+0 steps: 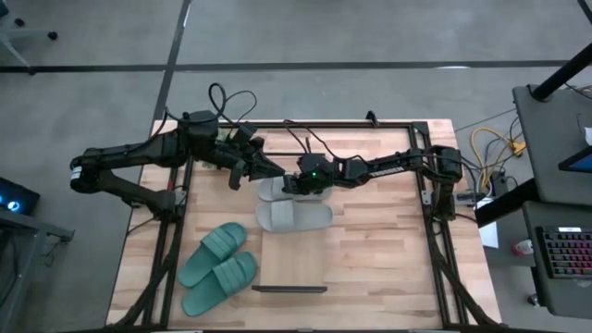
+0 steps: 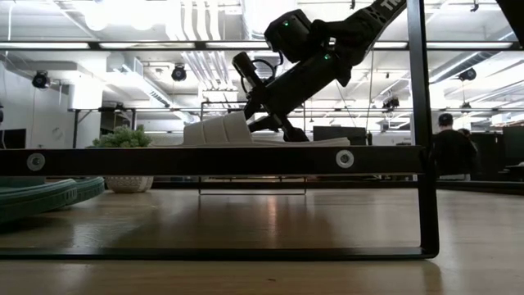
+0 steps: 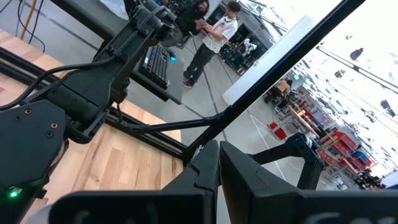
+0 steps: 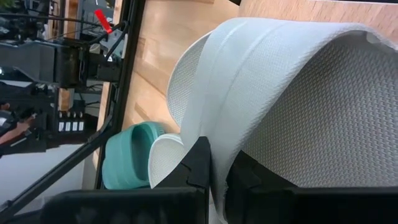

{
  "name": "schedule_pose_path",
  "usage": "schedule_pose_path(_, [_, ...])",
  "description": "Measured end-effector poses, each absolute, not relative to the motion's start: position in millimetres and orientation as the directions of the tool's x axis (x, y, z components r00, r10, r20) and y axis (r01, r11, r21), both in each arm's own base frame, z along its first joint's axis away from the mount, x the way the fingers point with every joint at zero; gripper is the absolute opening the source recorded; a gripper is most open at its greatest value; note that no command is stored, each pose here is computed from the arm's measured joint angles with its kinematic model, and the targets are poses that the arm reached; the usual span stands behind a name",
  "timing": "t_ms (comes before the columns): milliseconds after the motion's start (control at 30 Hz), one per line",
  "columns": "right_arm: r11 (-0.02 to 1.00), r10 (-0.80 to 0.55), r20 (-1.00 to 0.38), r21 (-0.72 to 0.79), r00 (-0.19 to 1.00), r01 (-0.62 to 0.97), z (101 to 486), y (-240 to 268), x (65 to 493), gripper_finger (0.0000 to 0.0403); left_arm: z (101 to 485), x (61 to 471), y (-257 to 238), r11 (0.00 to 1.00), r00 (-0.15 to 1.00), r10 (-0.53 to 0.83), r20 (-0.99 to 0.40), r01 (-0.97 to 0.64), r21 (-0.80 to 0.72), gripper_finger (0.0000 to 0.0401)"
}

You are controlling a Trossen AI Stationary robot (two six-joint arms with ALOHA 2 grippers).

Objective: Pick and place slides into the shelf
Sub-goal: Put the gray slipper on the shelf and align it with the gray slipper

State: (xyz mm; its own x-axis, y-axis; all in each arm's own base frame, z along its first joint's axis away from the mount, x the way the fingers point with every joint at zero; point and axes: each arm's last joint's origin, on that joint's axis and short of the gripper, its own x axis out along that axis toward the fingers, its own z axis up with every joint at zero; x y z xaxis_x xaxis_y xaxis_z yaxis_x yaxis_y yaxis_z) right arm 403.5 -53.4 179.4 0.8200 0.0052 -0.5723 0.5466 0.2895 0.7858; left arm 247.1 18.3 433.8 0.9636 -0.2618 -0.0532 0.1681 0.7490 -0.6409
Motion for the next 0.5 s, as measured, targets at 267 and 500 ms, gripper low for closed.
schedule_pose_path(267, [0.287,0.006,-0.575,0.785,0.818,0.549,179.1,-53.4,403.3,0.0013,433.8,247.1,18.1,0.749,0.963,-0.263,-0.053,0.169,-0.640,0.0000])
schedule_pose_path(500, [0.282,0.008,-0.576,0.786,0.817,0.551,178.9,-53.3,403.1,0.0033,433.6,247.1,18.2,0.749,0.963,-0.263,-0.054,0.169,-0.640,0.0000])
